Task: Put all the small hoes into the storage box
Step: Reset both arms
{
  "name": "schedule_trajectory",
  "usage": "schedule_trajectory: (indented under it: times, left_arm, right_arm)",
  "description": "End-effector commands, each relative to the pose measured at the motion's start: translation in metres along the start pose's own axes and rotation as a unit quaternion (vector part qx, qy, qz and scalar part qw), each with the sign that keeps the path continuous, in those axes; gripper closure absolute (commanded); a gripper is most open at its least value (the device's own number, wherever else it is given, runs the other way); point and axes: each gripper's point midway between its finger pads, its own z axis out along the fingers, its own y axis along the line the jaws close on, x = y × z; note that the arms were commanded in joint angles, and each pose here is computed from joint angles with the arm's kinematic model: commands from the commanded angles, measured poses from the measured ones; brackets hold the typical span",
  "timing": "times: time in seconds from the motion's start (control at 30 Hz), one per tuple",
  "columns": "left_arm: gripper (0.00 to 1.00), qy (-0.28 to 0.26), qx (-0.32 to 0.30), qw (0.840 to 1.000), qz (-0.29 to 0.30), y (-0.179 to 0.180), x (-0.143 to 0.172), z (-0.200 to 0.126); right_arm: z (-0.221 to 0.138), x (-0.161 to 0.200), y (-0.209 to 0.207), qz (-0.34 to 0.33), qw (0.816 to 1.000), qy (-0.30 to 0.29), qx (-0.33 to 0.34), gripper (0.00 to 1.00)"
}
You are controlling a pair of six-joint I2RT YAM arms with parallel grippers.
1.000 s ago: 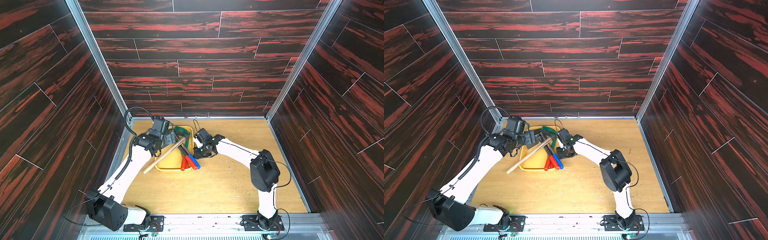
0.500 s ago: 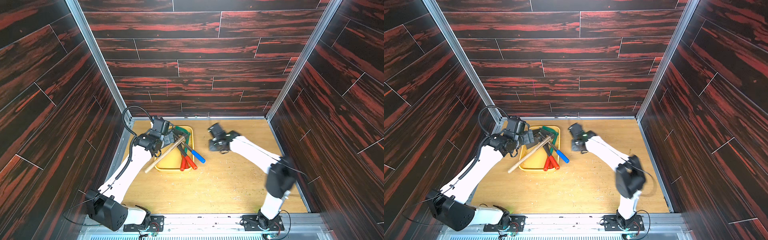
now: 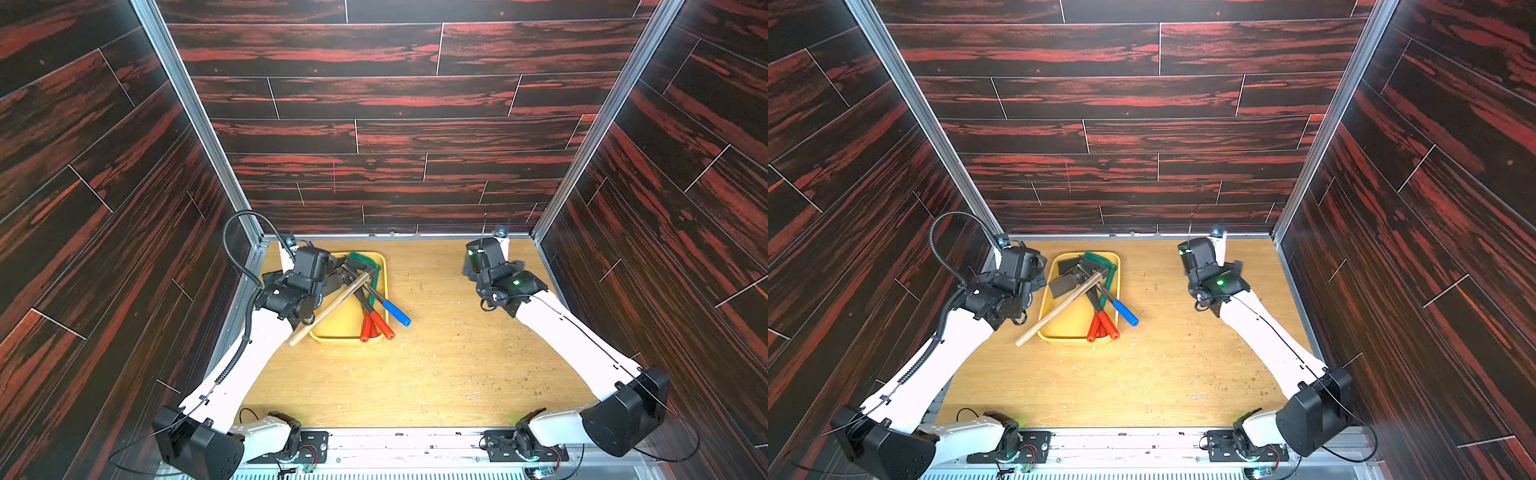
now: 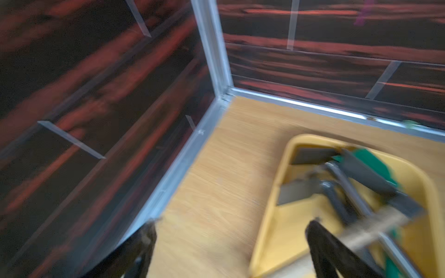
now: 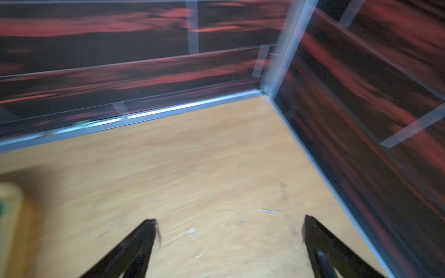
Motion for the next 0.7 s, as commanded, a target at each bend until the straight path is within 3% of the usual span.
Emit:
schedule_trajectory:
  times: [0.0,0.07,0.13,0.2,0.27,0.37,0.47,0.67]
  left_arm:
    - [0.00,-0.061,-0.122,0.991,-0.013,0.046,-0.011,-0.004]
    - [0.00,-0.091,-0.150,0.984,0.005,0.049,-0.013,0.000]
    - [0.00,-0.092,-0.154,0.983,0.028,0.049,-0.007,0.006]
    - [0.00,-0.067,-0.104,0.991,0.041,0.042,0.001,0.019]
    - [0.00,-0.033,-0.050,0.998,0.006,0.043,0.012,0.029]
    - [0.00,-0.026,0.002,0.998,-0.056,0.058,0.020,0.039]
    - [0.00,-0.042,-0.007,0.993,-0.107,0.087,0.027,0.044]
    - [0.00,-0.063,-0.015,0.994,-0.086,0.103,0.041,0.047]
  right_arm:
    - [0.005,0.003,-0.037,0.032,0.998,-0.010,0.057,0.02]
    - [0.018,0.010,-0.033,0.018,1.000,0.000,-0.002,0.01]
    - [0.031,0.019,-0.041,0.051,0.997,0.033,-0.055,0.01]
    - [0.042,0.025,-0.057,0.098,0.989,0.061,-0.097,0.02]
    - [0.047,0.026,-0.069,0.125,0.980,0.069,-0.137,0.02]
    - [0.045,0.020,-0.079,0.113,0.981,0.057,-0.145,0.02]
    - [0.042,0.016,-0.083,0.107,0.983,0.042,-0.142,0.02]
    - [0.041,0.017,-0.092,0.166,0.972,0.014,-0.167,0.02]
